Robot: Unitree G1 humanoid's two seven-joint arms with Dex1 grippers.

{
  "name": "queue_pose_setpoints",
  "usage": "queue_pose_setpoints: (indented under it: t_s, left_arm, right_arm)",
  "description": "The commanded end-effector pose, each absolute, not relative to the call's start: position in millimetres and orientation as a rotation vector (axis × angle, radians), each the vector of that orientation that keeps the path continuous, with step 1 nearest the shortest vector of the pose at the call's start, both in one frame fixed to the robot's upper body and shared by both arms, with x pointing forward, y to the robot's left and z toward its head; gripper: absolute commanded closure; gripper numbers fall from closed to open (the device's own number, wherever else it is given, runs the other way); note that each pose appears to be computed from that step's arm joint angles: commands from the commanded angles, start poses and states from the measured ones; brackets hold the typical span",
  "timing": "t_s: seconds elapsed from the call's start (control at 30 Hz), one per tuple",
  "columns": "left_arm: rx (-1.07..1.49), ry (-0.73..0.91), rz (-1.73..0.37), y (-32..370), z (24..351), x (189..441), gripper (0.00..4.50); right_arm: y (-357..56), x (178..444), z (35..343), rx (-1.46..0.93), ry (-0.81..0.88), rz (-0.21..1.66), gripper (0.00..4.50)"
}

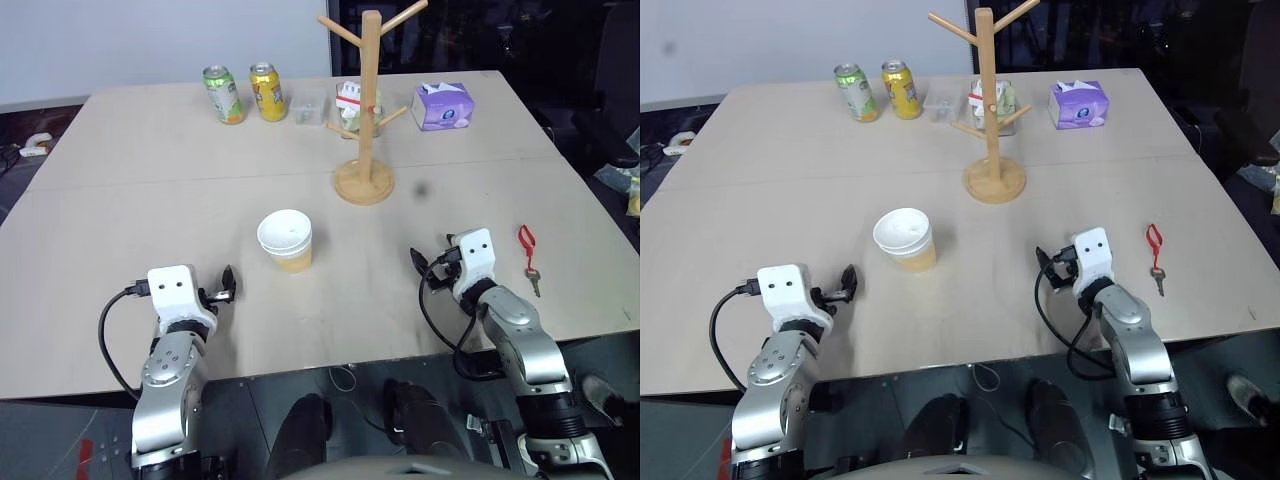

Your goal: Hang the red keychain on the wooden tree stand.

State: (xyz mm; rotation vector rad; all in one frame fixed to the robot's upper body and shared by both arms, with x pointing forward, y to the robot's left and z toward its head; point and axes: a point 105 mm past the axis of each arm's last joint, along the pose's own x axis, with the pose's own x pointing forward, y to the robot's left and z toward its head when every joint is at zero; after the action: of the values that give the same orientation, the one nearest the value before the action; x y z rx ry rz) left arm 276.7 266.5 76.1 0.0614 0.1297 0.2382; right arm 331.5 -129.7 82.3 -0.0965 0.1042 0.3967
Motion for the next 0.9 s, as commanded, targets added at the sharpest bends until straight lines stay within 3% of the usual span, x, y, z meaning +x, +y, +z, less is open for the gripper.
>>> queue_pose_setpoints:
  t_s: [0.03, 0.1, 0.2, 0.37, 0.53, 0.7, 0.9]
  left_arm:
    - [0.094, 0.096, 0.129, 278.7, 105.4, 283.5, 0.05]
    - [0.151, 0.068, -0.095, 287.1, 153.3, 292.3, 0.05]
    - [0.236, 0.062, -0.317, 283.9, 202.5, 298.1, 0.05]
    - [0.392, 0.119, -0.707, 248.3, 254.0, 289.8, 0.05]
    - [0.587, 0.243, -1.009, 220.1, 258.1, 271.9, 0.05]
    - [0.799, 0.350, -1.241, 206.1, 242.6, 258.3, 0.05]
    - [1.052, 0.302, -1.343, 201.1, 207.7, 280.2, 0.05]
  right_arm:
    - [-133.1, 339.0, 113.3, -0.118, 0.031, 0.451, 0.00]
    - [-136.2, 347.3, 147.5, -0.158, -0.012, 0.568, 0.00]
    - [-131.9, 348.5, 171.5, -0.178, -0.008, 0.727, 0.00]
    - [-113.0, 325.7, 196.1, -0.222, 0.053, 1.073, 0.00]
    - [-104.3, 300.2, 211.6, -0.219, 0.119, 1.284, 0.00]
    - [-99.2, 285.1, 218.5, -0.189, 0.155, 1.362, 0.00]
    - [-90.5, 275.3, 221.8, -0.179, 0.134, 1.359, 0.00]
